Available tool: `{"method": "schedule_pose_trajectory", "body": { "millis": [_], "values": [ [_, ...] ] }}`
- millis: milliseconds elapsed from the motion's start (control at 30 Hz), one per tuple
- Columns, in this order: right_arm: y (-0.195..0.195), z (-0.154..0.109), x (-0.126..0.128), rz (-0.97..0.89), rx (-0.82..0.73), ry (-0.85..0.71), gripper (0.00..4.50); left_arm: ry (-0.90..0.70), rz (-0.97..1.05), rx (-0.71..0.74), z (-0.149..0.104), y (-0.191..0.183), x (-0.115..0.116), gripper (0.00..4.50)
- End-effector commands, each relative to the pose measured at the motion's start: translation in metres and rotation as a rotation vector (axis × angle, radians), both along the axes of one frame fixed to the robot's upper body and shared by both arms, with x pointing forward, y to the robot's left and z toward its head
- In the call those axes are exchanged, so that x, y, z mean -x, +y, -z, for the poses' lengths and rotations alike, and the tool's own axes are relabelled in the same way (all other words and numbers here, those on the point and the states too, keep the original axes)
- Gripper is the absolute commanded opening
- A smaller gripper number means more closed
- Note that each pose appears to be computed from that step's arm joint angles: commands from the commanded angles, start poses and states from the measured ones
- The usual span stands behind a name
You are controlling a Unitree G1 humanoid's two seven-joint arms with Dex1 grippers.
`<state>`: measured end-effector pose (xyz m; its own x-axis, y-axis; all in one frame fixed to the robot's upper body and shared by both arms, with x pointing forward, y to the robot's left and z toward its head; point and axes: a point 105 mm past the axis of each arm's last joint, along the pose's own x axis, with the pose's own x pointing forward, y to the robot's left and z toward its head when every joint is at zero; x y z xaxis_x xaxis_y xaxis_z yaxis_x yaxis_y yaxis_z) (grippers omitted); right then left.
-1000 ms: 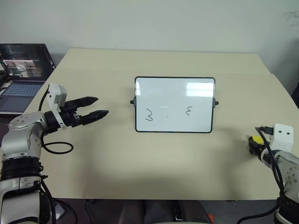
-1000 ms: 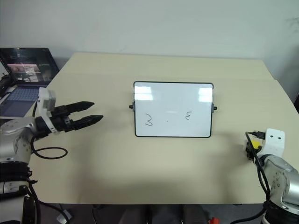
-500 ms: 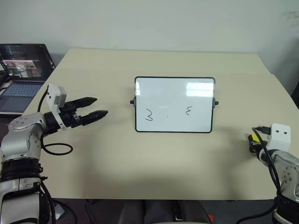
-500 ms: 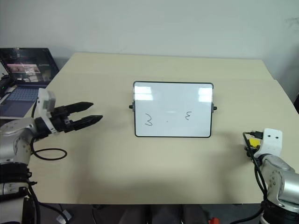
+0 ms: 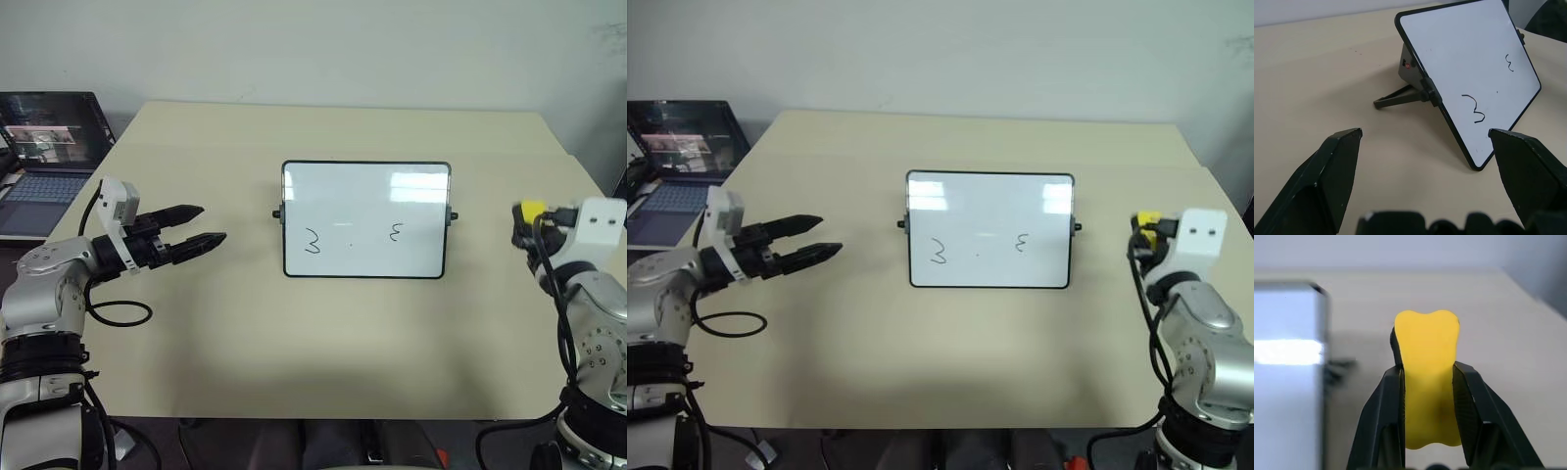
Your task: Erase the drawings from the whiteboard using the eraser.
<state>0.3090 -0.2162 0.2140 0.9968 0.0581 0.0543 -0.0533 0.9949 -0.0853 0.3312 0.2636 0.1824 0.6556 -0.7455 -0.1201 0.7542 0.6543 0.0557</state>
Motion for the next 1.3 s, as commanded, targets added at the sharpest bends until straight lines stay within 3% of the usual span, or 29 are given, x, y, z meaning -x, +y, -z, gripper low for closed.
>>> {"method": "schedule_pose_trajectory", "body": {
  "millis": [33, 267, 600, 900, 1300],
  "values": [
    [0.056, -0.017, 0.007, -0.292, 0.201, -0.093, 1.0, -0.053, 0.022, -0.032, -0.018, -0.002, 0.003, 4.5],
    [0.111, -0.013, -0.001, -0.653, 0.519, -0.116, 1.0, -0.068, 0.028, -0.047, -0.025, -0.004, 0.001, 4.5],
    [0.204, 0.002, -0.01, -1.023, 0.704, -0.191, 1.0, -0.054, 0.04, -0.07, -0.023, -0.008, 0.004, 4.5],
    [0.23, 0.018, -0.028, -1.052, 0.836, -0.163, 1.0, -0.013, 0.048, -0.103, -0.017, -0.005, 0.016, 4.5],
    [0.249, 0.014, -0.054, -0.987, 1.01, -0.195, 0.99, -0.009, 0.03, -0.098, -0.016, -0.005, 0.019, 4.5]
  ]
}}
